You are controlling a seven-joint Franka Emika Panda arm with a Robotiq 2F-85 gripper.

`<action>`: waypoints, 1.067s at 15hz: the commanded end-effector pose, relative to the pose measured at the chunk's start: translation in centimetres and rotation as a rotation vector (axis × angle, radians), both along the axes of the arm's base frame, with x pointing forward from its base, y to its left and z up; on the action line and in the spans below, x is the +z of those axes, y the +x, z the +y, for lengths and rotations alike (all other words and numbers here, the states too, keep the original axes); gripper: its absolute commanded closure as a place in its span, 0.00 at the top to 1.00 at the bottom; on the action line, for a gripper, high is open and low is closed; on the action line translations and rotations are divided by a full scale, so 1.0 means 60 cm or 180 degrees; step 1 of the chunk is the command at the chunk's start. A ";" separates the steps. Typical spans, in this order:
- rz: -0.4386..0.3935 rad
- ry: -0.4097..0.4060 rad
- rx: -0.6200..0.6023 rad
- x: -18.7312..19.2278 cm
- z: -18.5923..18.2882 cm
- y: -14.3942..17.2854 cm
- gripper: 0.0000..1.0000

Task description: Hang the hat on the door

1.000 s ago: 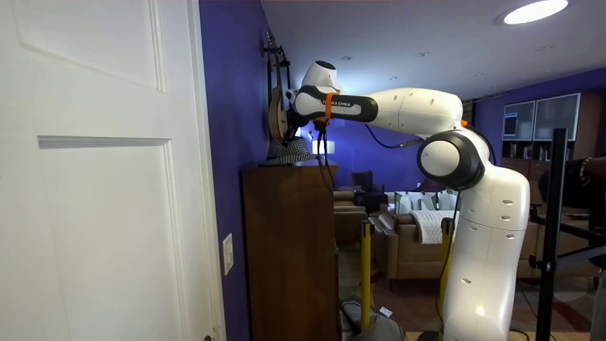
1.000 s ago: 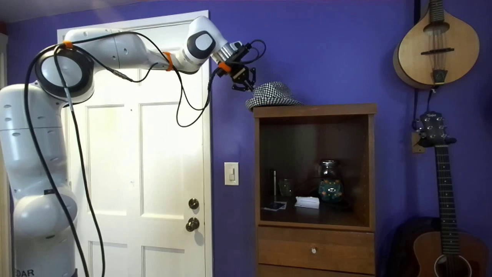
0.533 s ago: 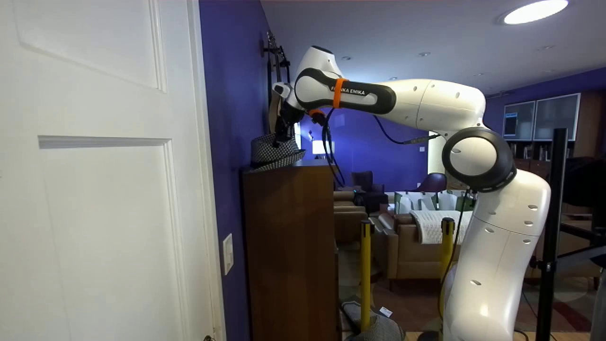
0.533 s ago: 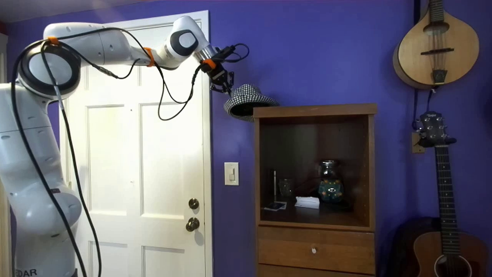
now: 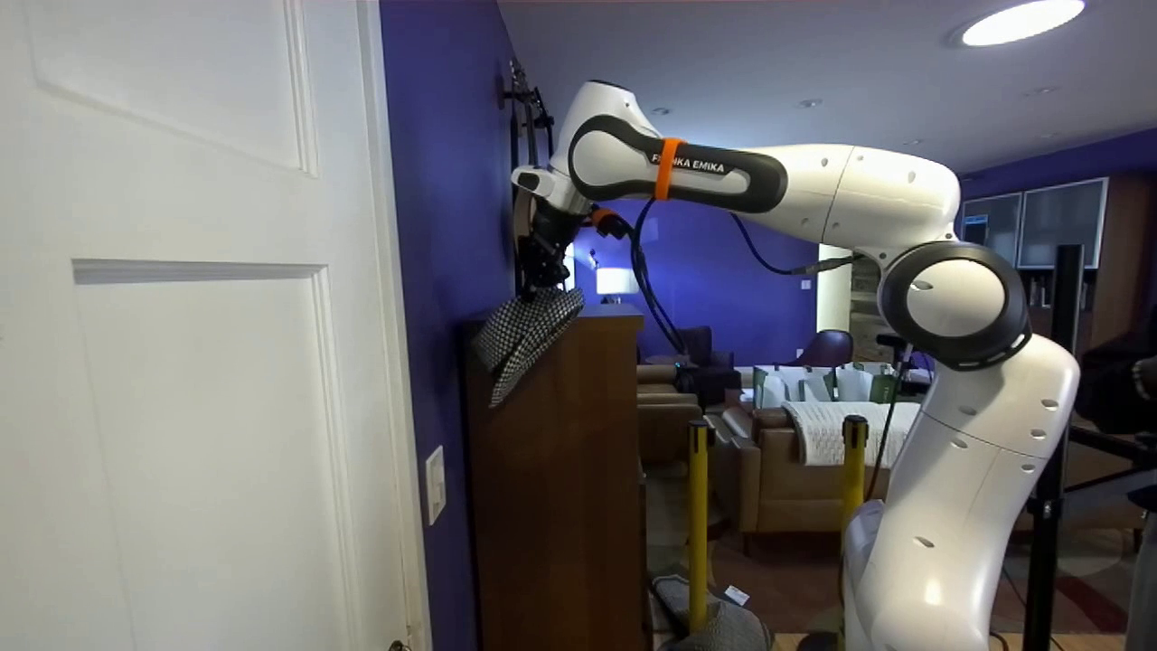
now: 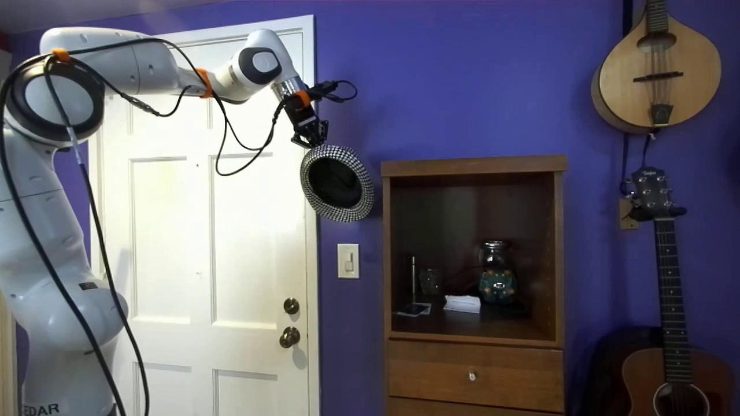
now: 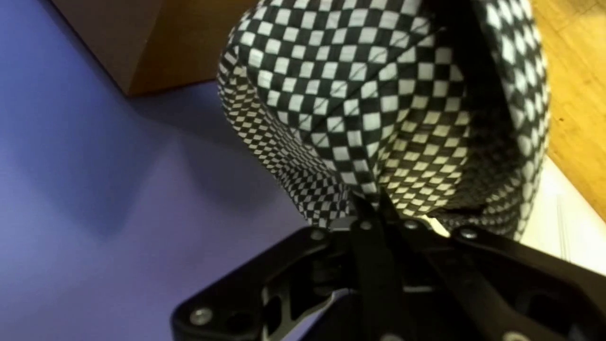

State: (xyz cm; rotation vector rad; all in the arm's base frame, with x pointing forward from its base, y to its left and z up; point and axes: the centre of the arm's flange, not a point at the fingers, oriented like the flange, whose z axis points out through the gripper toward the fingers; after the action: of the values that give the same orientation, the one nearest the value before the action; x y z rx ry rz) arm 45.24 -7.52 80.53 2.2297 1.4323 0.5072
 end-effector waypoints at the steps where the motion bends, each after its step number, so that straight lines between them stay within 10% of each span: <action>1: 0.0007 -0.0007 0.0011 -0.001 -0.001 -0.001 0.04; 7: 0.0011 -0.0014 0.0023 -0.001 -0.001 -0.001 0.01; 16: 0.0249 -0.0183 0.1664 0.001 0.153 -0.023 0.01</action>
State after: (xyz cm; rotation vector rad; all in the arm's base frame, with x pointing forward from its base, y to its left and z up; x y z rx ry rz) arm 45.57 -0.67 79.89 1.9530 1.8907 0.5029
